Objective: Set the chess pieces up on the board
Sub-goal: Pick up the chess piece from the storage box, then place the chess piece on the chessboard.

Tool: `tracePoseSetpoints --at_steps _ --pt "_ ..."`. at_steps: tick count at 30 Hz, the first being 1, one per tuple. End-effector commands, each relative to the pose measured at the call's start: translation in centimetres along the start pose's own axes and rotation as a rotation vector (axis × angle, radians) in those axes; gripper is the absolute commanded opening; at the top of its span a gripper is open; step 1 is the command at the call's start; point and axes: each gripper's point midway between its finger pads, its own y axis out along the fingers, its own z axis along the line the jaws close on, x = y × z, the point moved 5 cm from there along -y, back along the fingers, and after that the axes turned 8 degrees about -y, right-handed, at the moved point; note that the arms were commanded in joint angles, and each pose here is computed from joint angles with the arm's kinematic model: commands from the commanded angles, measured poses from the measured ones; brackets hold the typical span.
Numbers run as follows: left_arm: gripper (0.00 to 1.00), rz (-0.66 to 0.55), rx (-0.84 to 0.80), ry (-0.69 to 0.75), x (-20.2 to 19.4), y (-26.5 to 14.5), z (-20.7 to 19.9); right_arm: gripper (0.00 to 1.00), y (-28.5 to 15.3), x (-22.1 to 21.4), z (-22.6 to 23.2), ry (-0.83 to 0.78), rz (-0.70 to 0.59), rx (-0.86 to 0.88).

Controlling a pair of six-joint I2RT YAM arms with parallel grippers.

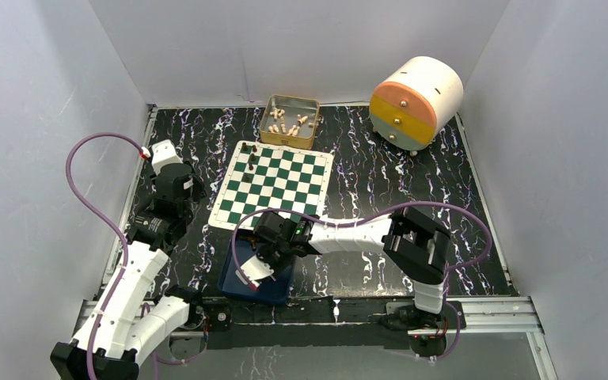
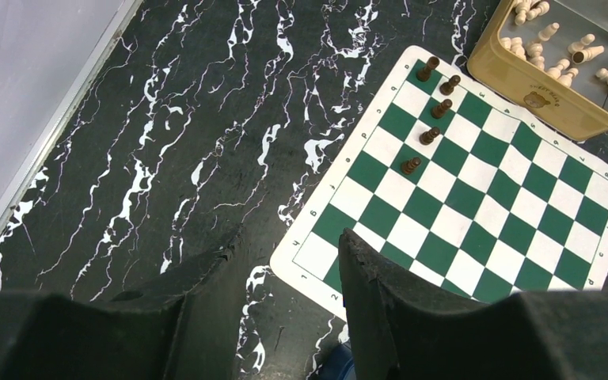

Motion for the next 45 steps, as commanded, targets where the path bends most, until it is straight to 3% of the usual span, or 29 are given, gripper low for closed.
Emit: tracePoseSetpoints --at_steps 1,9,22,31,36,45 --pt "0.44 -0.016 -0.013 -0.017 0.1 0.2 -0.3 0.15 -1.2 1.9 -2.5 -0.002 -0.056 -0.113" --pt "0.45 0.106 -0.125 -0.039 -1.3 -0.1 -2.3 0.13 -4.2 4.1 -4.2 0.138 -0.212 -0.286" --pt "0.43 0.397 -0.503 -0.082 -0.4 -3.8 -8.6 0.07 -9.3 2.3 -5.8 0.814 -0.506 -0.610" --pt "0.37 0.666 -0.685 -0.097 -2.8 -5.6 -10.8 0.07 -11.9 -0.6 -7.0 1.343 -0.605 -0.668" --pt "0.39 0.751 -0.740 -0.110 -3.8 -6.3 -11.1 0.08 -13.5 -0.9 -7.8 1.469 -0.690 -0.726" --pt "0.41 0.890 -0.775 -0.142 -6.5 -5.9 -11.4 0.09 -14.9 -1.6 -8.4 1.549 -0.777 -0.828"
